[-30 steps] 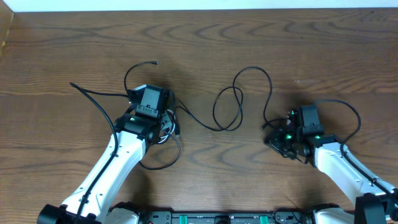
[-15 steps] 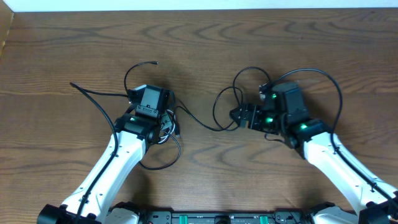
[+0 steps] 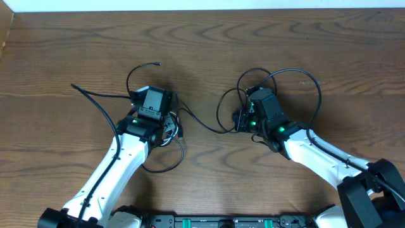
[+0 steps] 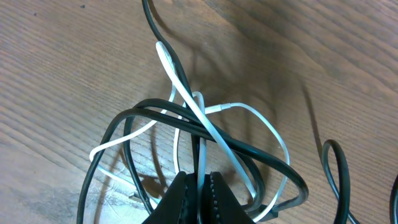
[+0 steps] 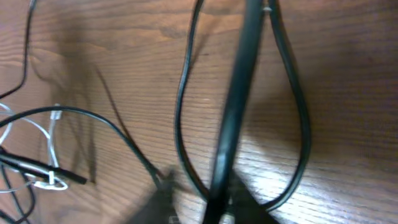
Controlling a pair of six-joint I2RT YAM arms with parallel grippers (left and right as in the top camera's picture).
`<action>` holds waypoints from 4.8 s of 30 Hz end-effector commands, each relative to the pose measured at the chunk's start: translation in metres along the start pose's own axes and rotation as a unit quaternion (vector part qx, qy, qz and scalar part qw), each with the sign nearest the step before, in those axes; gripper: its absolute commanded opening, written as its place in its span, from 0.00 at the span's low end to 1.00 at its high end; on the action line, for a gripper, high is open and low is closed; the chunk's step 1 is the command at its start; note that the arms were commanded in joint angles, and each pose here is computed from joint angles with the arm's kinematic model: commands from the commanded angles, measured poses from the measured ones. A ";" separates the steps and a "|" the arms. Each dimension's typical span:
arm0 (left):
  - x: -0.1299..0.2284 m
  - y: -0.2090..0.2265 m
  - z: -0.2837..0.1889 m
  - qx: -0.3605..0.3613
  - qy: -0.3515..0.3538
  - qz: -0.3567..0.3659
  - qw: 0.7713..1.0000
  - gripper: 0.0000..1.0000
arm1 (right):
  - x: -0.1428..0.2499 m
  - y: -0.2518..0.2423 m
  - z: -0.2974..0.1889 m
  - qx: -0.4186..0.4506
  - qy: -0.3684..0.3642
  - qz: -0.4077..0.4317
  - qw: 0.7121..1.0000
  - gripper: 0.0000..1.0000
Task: Untangle cables
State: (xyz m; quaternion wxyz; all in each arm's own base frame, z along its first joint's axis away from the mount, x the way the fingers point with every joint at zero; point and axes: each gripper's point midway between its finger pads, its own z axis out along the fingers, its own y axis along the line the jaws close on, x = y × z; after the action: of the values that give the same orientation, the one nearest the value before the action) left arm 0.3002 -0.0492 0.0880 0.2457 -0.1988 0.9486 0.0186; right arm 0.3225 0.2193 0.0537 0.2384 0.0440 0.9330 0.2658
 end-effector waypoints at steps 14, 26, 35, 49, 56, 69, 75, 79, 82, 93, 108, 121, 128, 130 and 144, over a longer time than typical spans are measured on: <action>0.005 0.004 0.004 -0.007 0.006 -0.002 1.000 0.08 | -0.040 -0.118 -0.078 0.171 -0.056 0.119 0.976 0.01; 0.004 0.004 0.004 -0.006 0.005 -0.002 1.000 0.08 | -0.015 -0.201 -0.121 0.369 -0.049 0.131 0.919 0.01; 0.004 0.004 0.004 -0.006 0.005 -0.002 1.000 0.08 | -0.030 -0.157 -0.095 0.239 -0.034 0.111 0.964 0.41; 0.004 0.004 0.004 -0.005 0.005 -0.002 1.000 0.08 | -0.037 -0.038 -0.077 -0.043 0.032 0.142 0.988 0.74; 0.011 -0.021 0.002 0.063 0.029 0.046 0.996 0.08 | -0.019 -0.023 -0.065 -0.023 0.047 0.184 0.982 0.60; 0.011 -0.024 0.002 0.070 0.029 0.051 0.996 0.08 | 0.003 -0.007 -0.043 0.024 0.040 0.135 0.990 0.89; 0.011 -0.024 0.002 0.070 0.029 0.051 0.996 0.08 | -0.017 -0.043 -0.091 0.143 0.044 0.136 0.979 0.98; 0.011 -0.024 0.002 0.070 0.029 0.051 0.996 0.08 | -0.028 -0.051 -0.117 0.205 0.037 0.117 0.971 0.99; 0.011 -0.024 0.002 0.070 0.029 0.051 0.996 0.08 | -0.028 -0.043 -0.115 0.191 0.040 0.113 0.974 0.99; 0.011 -0.024 0.002 0.070 0.029 0.051 0.996 0.08 | -0.032 0.055 -0.078 0.006 0.043 0.126 0.991 0.75; 0.012 -0.025 0.002 0.073 0.031 0.059 0.995 0.08 | 0.008 0.133 0.046 -0.134 0.107 0.142 0.975 0.57; 0.012 -0.025 0.002 0.073 0.030 0.059 0.995 0.08 | 0.024 0.124 0.072 -0.120 0.121 0.151 0.974 0.01; 0.012 -0.025 0.002 0.073 0.031 0.059 0.995 0.17 | 0.026 0.121 0.073 -0.115 0.122 0.137 0.976 0.01; 0.012 -0.025 0.002 0.073 0.031 0.059 0.995 0.21 | 0.026 0.121 0.072 -0.116 0.121 0.134 0.977 0.01; 0.012 -0.025 0.002 0.074 0.030 0.058 0.995 0.49 | 0.025 0.110 0.071 -0.097 0.115 0.099 0.984 0.01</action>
State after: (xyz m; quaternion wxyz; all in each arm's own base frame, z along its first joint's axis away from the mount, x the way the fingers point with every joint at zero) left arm 0.3044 -0.0791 0.0881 0.2350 -0.1279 0.9623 -0.0495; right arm 0.3239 0.3570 0.0469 0.0870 0.0990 0.9111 0.3906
